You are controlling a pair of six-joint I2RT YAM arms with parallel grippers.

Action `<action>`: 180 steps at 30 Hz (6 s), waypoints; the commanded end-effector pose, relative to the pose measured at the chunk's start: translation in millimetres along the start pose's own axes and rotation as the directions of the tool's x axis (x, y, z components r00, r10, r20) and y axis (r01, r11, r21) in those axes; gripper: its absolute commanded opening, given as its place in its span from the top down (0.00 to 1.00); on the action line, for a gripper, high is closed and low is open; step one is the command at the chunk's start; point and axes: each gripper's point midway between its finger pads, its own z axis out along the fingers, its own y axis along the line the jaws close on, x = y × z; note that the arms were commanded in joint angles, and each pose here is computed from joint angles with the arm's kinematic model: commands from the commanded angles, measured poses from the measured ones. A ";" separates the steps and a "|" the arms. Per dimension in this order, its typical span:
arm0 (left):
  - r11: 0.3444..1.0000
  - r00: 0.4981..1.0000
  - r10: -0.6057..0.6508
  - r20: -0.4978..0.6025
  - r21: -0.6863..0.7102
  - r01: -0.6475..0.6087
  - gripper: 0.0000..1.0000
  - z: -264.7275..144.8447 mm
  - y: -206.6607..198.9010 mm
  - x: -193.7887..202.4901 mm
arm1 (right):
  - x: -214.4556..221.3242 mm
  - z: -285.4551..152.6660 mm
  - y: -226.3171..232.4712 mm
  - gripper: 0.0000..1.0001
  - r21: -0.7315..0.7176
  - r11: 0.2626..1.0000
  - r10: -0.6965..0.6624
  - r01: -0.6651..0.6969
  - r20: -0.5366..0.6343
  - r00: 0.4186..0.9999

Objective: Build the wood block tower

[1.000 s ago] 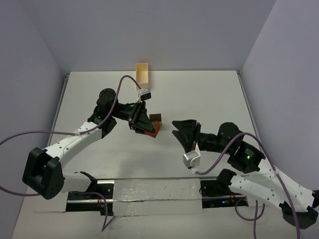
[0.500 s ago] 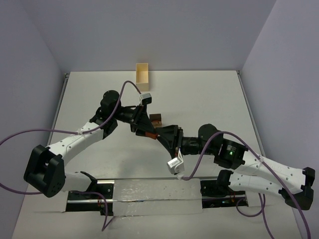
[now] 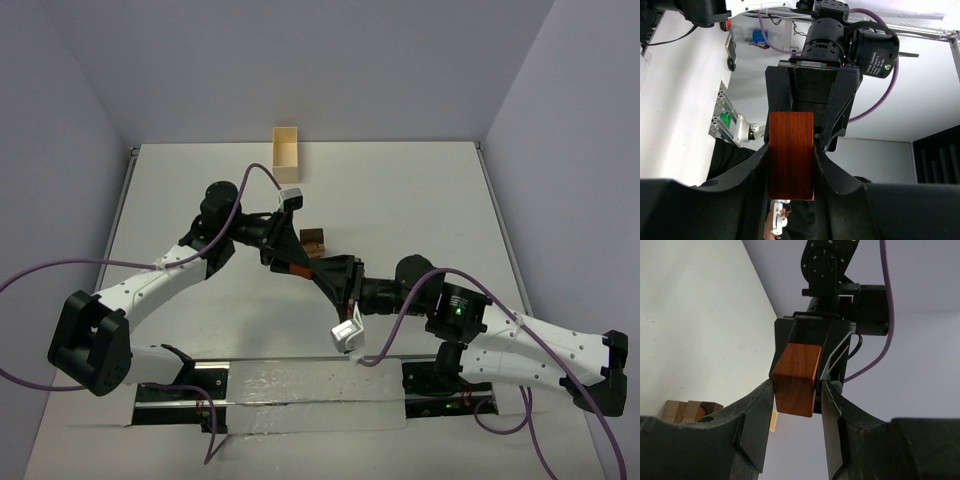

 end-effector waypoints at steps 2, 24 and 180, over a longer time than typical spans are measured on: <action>1.000 1.000 0.010 0.001 0.013 -0.010 1.00 2.1 -4.0 -0.2 | -8.9 -2.8 -25.3 0.59 0.139 0.987 -0.081 0.077 0.021 0.997; 1.000 1.000 -0.006 0.014 0.021 0.005 1.00 -0.4 -4.1 -6.9 | -12.0 -1.7 -17.6 0.71 0.147 0.981 -0.135 0.130 0.027 0.990; 0.691 0.659 0.699 0.278 -0.501 -0.522 0.01 -165.2 38.0 -104.9 | 223.2 46.6 104.3 1.00 -0.242 0.358 0.835 -0.902 -0.350 0.425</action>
